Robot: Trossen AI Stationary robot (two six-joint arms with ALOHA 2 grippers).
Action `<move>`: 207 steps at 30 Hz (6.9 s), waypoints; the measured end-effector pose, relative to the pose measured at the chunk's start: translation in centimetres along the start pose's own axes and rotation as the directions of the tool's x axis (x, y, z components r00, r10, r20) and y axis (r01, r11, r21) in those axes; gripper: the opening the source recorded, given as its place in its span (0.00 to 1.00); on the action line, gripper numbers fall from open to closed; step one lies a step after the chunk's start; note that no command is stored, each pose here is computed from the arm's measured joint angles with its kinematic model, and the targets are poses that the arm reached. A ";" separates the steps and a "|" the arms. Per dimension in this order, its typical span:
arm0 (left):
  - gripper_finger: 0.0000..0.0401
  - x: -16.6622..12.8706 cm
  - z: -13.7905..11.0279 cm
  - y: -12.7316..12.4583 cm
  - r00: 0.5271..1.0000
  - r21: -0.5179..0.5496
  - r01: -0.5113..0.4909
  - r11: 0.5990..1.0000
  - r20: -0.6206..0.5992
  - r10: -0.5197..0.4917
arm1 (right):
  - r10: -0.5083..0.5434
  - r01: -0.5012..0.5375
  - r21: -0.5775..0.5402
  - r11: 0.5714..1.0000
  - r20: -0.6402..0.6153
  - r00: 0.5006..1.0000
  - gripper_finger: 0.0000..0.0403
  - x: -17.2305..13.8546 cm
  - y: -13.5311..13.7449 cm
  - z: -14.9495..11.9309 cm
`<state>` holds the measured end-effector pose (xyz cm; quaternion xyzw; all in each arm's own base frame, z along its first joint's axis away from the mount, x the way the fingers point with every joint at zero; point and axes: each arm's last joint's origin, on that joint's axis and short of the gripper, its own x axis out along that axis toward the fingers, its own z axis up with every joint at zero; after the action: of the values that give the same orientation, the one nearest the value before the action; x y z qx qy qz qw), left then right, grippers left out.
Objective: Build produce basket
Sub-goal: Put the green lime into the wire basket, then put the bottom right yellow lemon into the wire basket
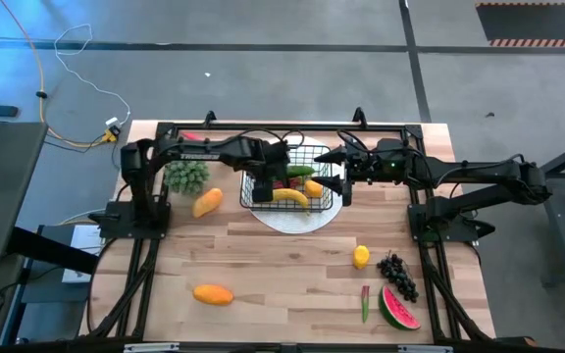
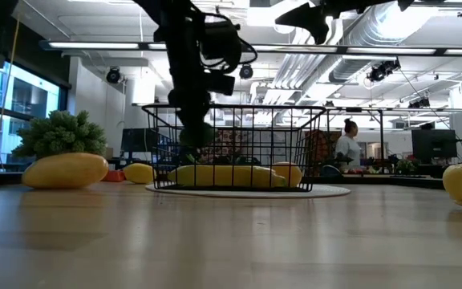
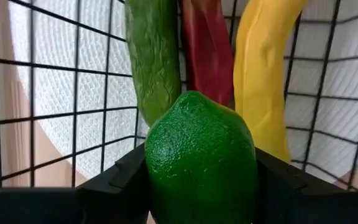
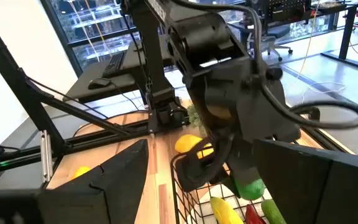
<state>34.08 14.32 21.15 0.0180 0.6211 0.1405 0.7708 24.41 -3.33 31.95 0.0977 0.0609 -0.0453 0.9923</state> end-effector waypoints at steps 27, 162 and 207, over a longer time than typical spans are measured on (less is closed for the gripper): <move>0.47 0.8 0.2 -0.1 1.000 0.096 -0.020 0.995 -0.009 0.021 | 0.000 0.001 0.019 1.000 -0.001 1.000 0.67 0.0 0.0 0.0; 0.65 -14.0 -12.8 -2.9 0.164 -0.100 0.497 0.862 0.986 0.020 | 0.025 0.851 0.467 0.240 -0.879 0.476 0.67 -5.7 10.0 -10.2; 0.65 -13.6 -12.9 -2.8 0.215 -0.168 0.487 0.857 0.974 0.068 | -0.105 0.893 0.095 0.441 -0.982 0.157 0.67 0.8 8.9 -19.1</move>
<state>19.68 6.47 30.56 -0.1634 -0.0373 0.1268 0.9777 23.99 9.12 14.93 0.4351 0.5857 -0.3739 0.5726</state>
